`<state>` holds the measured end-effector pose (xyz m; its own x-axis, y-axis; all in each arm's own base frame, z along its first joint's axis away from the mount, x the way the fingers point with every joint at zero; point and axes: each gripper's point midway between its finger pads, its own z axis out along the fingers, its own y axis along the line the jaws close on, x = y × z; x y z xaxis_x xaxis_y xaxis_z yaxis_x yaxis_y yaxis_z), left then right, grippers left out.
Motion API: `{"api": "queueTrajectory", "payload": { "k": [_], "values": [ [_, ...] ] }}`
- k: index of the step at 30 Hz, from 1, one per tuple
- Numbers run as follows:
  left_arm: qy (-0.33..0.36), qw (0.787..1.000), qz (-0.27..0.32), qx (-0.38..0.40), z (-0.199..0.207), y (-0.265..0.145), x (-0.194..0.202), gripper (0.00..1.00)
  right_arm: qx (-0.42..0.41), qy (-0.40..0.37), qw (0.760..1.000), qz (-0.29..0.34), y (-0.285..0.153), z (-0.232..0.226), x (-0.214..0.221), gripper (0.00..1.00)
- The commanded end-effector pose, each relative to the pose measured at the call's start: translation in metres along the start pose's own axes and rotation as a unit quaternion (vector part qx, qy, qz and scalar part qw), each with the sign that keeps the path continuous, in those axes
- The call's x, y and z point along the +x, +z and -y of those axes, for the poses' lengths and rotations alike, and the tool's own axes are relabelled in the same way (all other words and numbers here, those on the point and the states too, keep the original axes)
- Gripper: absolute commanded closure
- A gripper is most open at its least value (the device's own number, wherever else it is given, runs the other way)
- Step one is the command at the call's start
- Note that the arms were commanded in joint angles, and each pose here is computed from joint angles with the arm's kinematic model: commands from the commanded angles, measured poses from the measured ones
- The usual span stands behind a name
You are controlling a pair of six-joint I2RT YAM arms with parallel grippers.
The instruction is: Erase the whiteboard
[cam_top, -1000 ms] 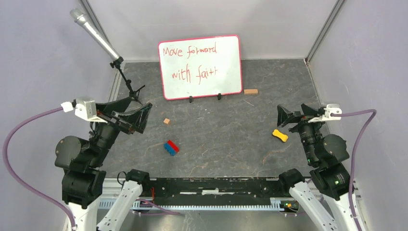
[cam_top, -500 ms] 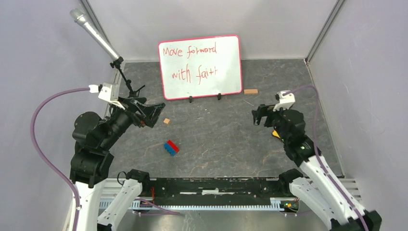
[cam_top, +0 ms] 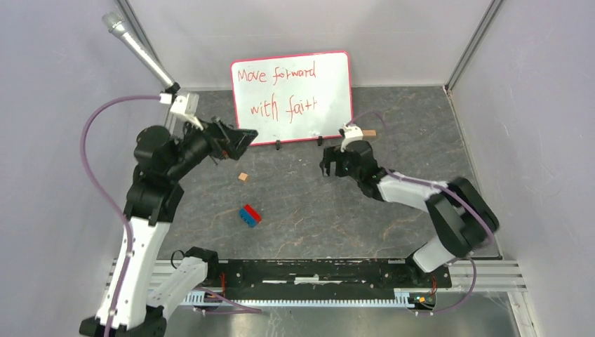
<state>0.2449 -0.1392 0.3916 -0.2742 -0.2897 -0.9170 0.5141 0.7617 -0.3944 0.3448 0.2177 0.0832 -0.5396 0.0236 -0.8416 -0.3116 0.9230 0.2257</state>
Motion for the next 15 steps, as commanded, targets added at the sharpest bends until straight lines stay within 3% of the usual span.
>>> {"api": "queueTrajectory", "payload": {
  "k": [1, 7, 10, 15],
  "values": [
    [-0.028, 0.996, 0.027, 0.076, 0.024, 0.034, -0.036, 0.0, 0.036, 0.032, 0.996, 0.069, 0.045, -0.009, -0.058, 0.06],
    [-0.024, 0.996, 0.011, 0.082, 0.034, 0.086, -0.045, 0.0, 0.078, 0.026, 0.996, 0.028, 0.097, -0.005, -0.054, 0.11],
    [-0.022, 0.996, 0.001, 0.087, 0.036, 0.106, -0.046, 0.0, 0.083, 0.017, 0.996, 0.011, 0.115, -0.006, -0.05, 0.19],
    [-0.005, 0.997, -0.035, 0.066, 0.02, 0.12, -0.024, 0.0, 0.086, -0.003, 0.996, -0.009, 0.133, -0.006, -0.042, 0.28]
  ]
}}
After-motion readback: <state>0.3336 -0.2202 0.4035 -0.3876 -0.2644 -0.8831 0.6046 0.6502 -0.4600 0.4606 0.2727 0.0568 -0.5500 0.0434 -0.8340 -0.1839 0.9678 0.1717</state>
